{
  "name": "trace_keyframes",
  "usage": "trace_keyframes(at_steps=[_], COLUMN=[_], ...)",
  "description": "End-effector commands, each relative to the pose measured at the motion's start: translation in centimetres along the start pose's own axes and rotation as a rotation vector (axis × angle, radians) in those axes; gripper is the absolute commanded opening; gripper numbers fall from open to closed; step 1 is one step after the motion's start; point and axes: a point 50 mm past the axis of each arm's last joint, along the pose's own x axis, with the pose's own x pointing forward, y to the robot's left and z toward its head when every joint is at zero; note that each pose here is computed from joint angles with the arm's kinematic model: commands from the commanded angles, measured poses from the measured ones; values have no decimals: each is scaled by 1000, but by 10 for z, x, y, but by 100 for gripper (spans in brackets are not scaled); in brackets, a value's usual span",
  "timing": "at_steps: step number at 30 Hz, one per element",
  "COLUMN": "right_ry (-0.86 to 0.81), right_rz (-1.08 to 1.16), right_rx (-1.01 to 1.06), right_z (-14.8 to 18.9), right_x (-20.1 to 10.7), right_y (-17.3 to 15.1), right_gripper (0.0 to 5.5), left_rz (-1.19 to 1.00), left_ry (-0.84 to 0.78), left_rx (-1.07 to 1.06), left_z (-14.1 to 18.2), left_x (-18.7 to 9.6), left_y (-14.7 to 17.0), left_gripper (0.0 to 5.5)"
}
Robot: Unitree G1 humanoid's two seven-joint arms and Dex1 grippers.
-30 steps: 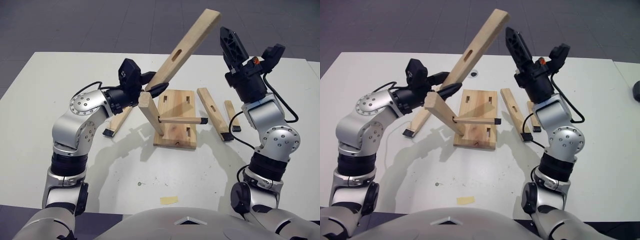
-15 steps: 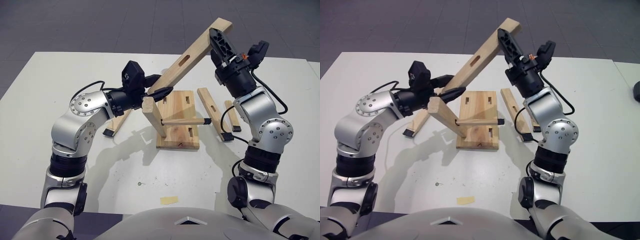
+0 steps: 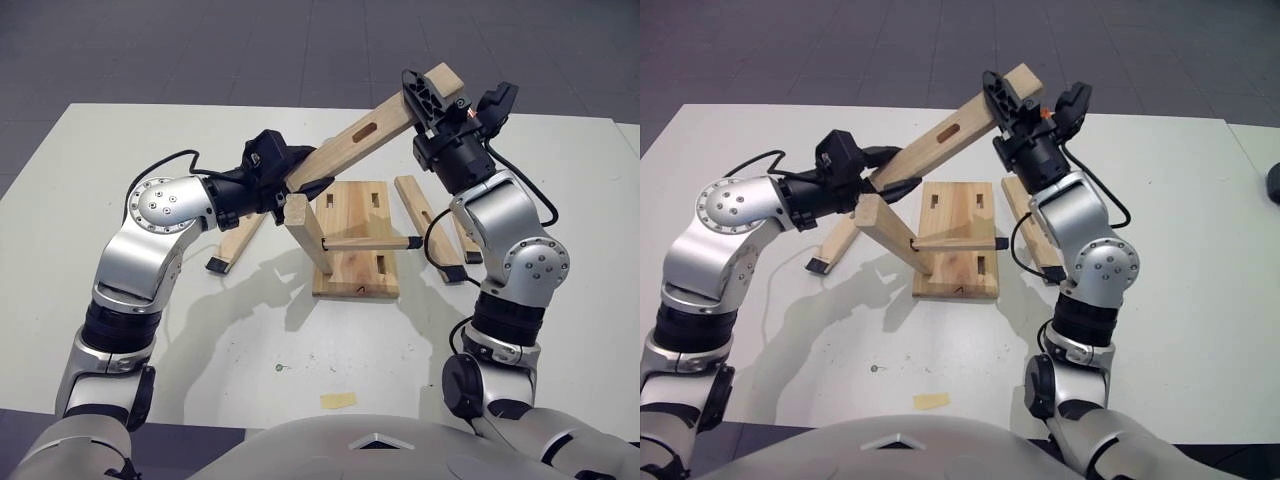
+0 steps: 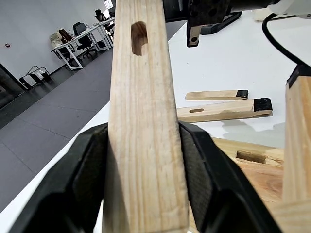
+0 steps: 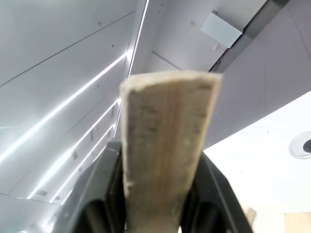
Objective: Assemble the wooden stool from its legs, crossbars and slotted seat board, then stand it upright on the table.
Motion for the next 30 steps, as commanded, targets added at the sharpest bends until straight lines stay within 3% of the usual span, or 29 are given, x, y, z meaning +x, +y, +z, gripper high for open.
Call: trace_keyframes(at_steps=[1,7,8,14,17,22,26,30], right_ry=[-28,-65,-87,-272,-338,-376,-346,-327], right_rz=[-63,-32,-28,-67,-110,-152,-127,-159], right_rx=[-3,-4,-3,-67,-124,-187,-267,-289], right_z=[0,3,6,38,57,80,96,100], right_x=[-5,-7,-7,-17,-29,-57,-78,-87], right_y=[-8,-6,-6,-11,-16,-24,-26,-33], right_gripper=[105,105,104,101,101,101,101,101], left_rz=[8,15,21,171,86,-311,-453,-515], left_ry=[-7,-35,-52,-164,-245,-209,-128,-56], left_rx=[38,-19,-46,-147,-233,-335,-310,-261], left_z=[6,6,7,31,53,68,69,57], left_x=[-1,-1,-4,-39,-62,-82,-76,-61], left_y=[5,9,13,68,81,56,40,19], left_gripper=[207,206,243,334,394,466,532,540])
